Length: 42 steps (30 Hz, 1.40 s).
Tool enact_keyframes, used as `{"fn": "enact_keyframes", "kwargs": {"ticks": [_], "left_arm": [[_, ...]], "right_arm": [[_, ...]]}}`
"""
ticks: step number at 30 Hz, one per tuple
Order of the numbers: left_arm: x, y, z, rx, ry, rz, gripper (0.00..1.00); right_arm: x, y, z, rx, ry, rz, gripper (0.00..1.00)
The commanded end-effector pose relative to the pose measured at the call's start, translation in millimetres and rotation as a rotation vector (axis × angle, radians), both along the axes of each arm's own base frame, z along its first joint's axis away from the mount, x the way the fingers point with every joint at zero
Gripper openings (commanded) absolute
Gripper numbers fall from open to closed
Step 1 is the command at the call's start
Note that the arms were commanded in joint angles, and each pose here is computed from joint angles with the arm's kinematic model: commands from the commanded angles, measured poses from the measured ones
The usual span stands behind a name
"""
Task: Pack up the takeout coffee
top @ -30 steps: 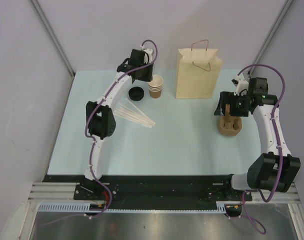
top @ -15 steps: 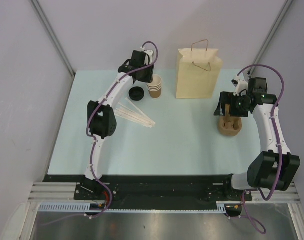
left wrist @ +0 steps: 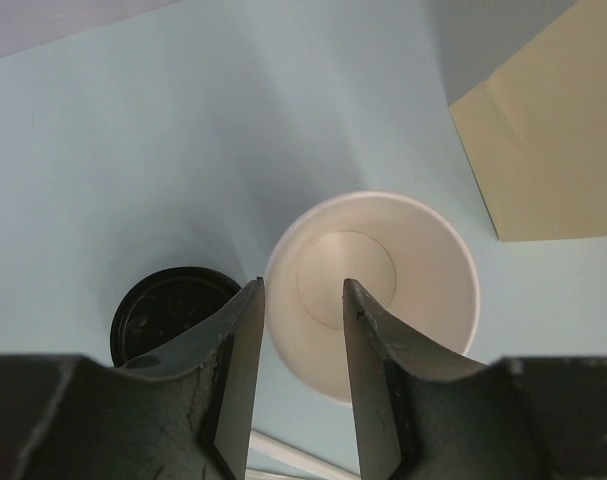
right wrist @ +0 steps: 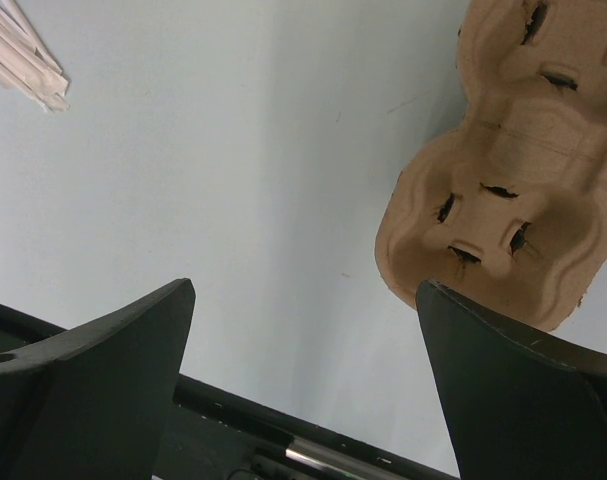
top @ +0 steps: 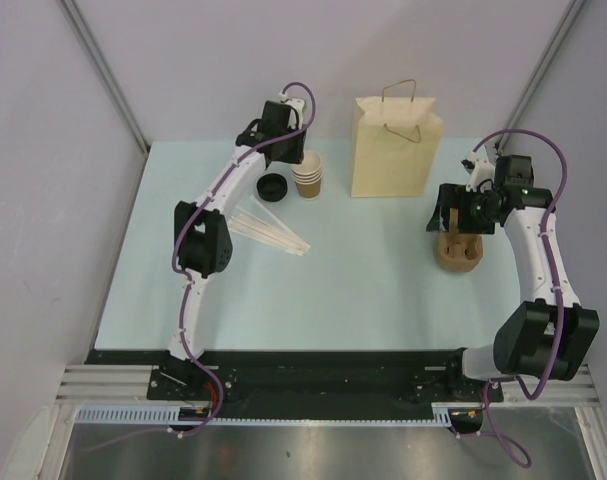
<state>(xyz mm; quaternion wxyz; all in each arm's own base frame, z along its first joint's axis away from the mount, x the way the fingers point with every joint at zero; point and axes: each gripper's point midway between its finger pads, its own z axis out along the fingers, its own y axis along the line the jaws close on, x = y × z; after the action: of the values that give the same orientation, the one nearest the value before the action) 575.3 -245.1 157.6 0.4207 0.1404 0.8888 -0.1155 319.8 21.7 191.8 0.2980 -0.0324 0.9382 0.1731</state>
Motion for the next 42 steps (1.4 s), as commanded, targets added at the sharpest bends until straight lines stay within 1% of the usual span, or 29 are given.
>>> {"fn": "enact_keyframes", "kwargs": {"ticks": [1,6,10,16,19,23,25,26,29,33,34,42], "left_arm": [[2.4,2.1,41.7,-0.027,-0.087,0.025,0.42],[1.4,2.3,42.2,-0.028,-0.089,0.022,0.42],[0.9,2.5,33.3,-0.016,-0.072,0.018,0.41],[-1.2,0.0,20.9,-0.021,-0.038,0.012,0.34],[-1.0,-1.2,19.5,-0.026,-0.034,0.011,0.29],[-2.0,-2.5,24.6,-0.037,-0.038,0.007,0.15],[-3.2,-2.8,24.6,-0.037,-0.033,0.003,0.12],[-3.3,-3.0,26.0,-0.038,-0.034,0.001,0.08],[-4.5,-1.6,27.6,-0.038,-0.028,0.005,0.00],[-6.5,0.3,32.1,-0.086,-0.006,0.011,0.00],[-7.3,0.2,37.7,-0.118,-0.001,0.011,0.00],[-17.6,1.3,74.1,-0.207,-0.013,-0.013,0.00]], "right_arm": [[5.7,0.6,9.5,0.010,-0.028,0.011,1.00],[5.0,0.3,9.2,0.012,-0.024,0.009,1.00],[5.7,0.9,8.1,0.014,-0.021,0.011,1.00],[6.2,0.0,7.7,0.011,-0.022,0.010,1.00],[6.4,-0.5,7.0,0.009,-0.020,0.008,1.00],[6.3,-0.8,6.0,0.012,-0.014,0.004,0.99],[7.1,-0.5,5.8,0.011,-0.016,0.006,1.00],[7.4,-0.5,6.0,0.012,-0.017,0.004,1.00],[7.3,-0.2,6.5,0.013,-0.018,0.005,1.00],[7.2,-0.6,6.8,0.011,-0.019,0.003,1.00],[7.2,-1.2,6.8,0.010,-0.019,0.002,1.00],[8.4,-0.3,5.2,0.018,-0.015,0.003,1.00]]}}
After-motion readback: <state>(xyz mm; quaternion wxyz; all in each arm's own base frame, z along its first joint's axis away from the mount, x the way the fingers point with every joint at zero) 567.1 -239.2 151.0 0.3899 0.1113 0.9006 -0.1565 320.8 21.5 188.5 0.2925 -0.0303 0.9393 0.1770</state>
